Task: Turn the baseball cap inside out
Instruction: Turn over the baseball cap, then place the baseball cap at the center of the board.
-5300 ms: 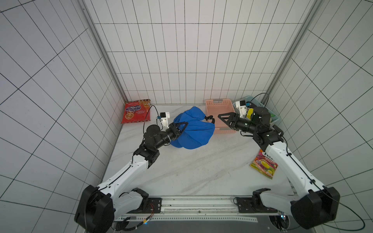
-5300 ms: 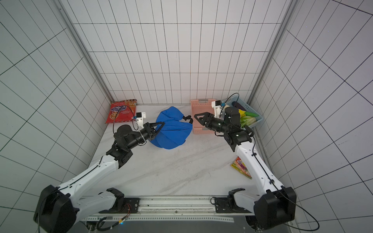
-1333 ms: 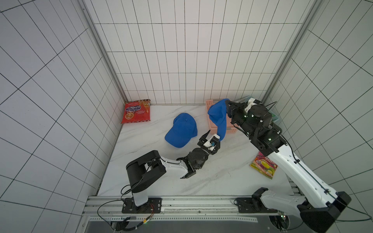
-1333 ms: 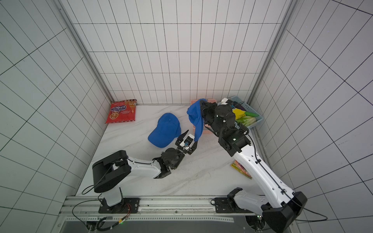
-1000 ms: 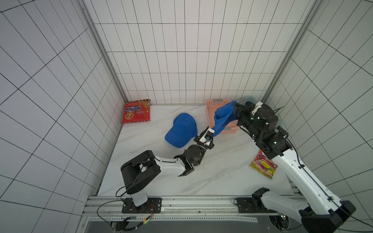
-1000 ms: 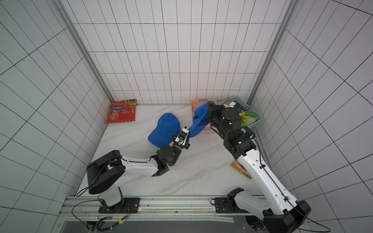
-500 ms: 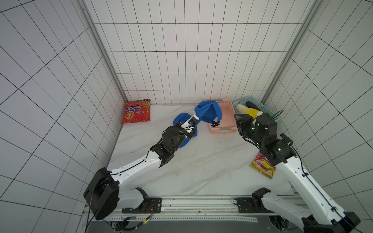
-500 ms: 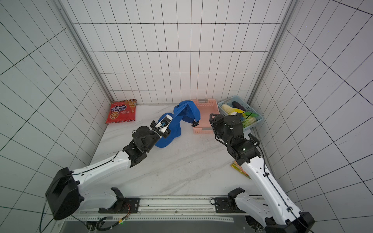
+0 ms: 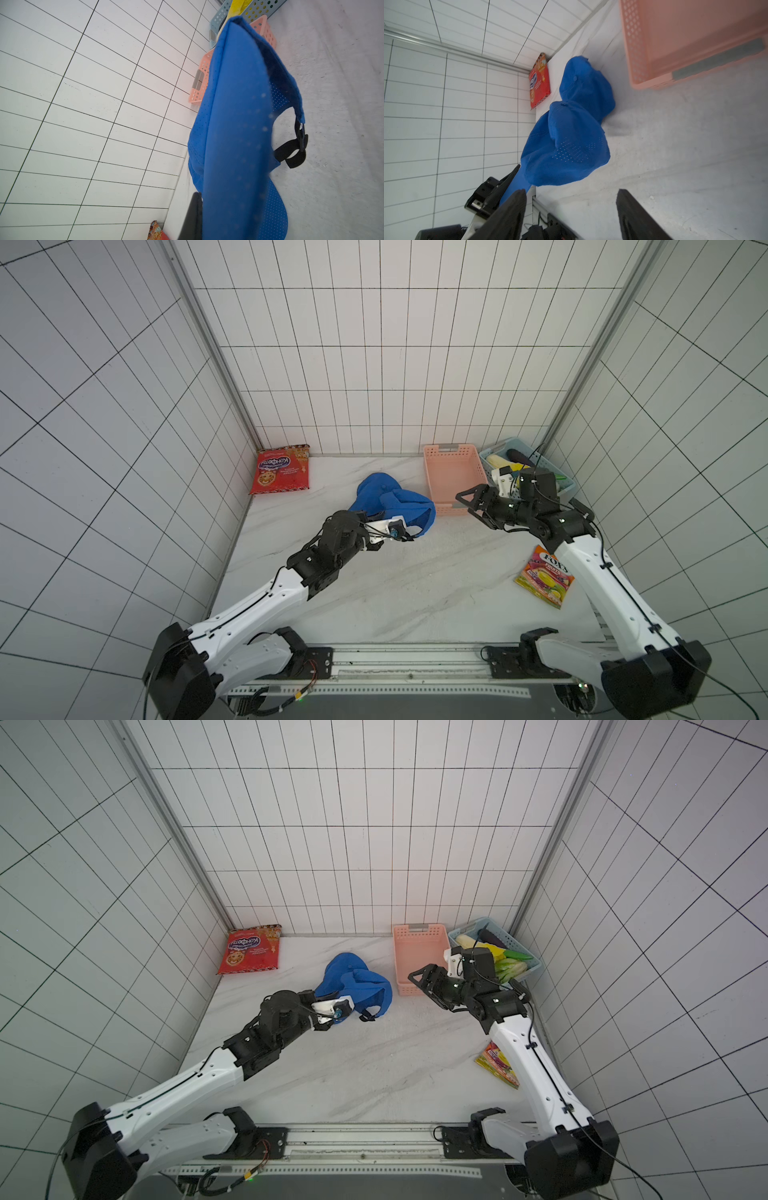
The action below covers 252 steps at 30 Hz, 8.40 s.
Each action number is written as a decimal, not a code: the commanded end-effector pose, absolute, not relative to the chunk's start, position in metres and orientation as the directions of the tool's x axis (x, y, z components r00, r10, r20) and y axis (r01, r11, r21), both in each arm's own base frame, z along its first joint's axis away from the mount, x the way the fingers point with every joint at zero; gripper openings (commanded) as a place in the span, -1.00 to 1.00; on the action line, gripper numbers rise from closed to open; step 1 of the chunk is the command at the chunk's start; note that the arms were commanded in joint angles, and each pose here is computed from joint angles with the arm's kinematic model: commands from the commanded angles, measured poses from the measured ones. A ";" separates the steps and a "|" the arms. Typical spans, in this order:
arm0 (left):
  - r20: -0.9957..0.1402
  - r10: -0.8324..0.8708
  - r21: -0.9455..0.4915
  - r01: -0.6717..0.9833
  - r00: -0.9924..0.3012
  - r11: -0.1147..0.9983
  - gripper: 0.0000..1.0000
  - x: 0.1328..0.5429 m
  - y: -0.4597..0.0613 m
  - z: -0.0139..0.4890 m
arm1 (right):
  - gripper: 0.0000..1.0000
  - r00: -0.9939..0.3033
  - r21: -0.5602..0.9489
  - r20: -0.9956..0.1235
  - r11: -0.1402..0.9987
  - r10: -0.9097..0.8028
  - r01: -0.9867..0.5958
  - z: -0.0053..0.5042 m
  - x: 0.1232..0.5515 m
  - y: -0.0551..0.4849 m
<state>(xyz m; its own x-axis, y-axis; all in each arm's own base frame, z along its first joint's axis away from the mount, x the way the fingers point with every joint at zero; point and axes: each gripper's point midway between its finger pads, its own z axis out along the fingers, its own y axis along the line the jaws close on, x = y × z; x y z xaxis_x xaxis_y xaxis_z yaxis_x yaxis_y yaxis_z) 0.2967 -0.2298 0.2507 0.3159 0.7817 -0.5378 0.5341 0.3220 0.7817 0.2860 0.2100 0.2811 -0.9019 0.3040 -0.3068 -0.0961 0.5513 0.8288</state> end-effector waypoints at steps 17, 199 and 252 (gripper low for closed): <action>-0.514 0.744 0.822 0.493 0.427 0.285 -1.00 0.300 -0.262 0.271 | 0.44 -0.964 0.936 -0.116 0.351 0.241 -0.024 0.275 0.266 0.274; -0.563 -0.234 -0.826 0.549 -0.793 0.127 -1.00 0.256 -0.241 0.356 | -0.22 -0.757 0.780 -0.624 0.100 0.195 -0.617 0.368 0.271 0.256; -0.328 -0.183 -0.608 0.059 -0.927 0.792 0.64 0.244 -0.148 0.131 | 0.20 -0.816 0.453 -0.488 0.709 -0.310 -0.540 0.147 0.218 0.226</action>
<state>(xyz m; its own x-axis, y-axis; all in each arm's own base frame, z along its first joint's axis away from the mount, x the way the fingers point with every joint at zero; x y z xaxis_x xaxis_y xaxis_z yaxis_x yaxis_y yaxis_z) 0.2276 -0.1409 0.1082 -0.9482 -0.2645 -0.1758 -0.0980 0.7701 -0.6303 0.2319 0.2275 0.1676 -0.7664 -0.3086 -0.5635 -0.5766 0.7172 0.3914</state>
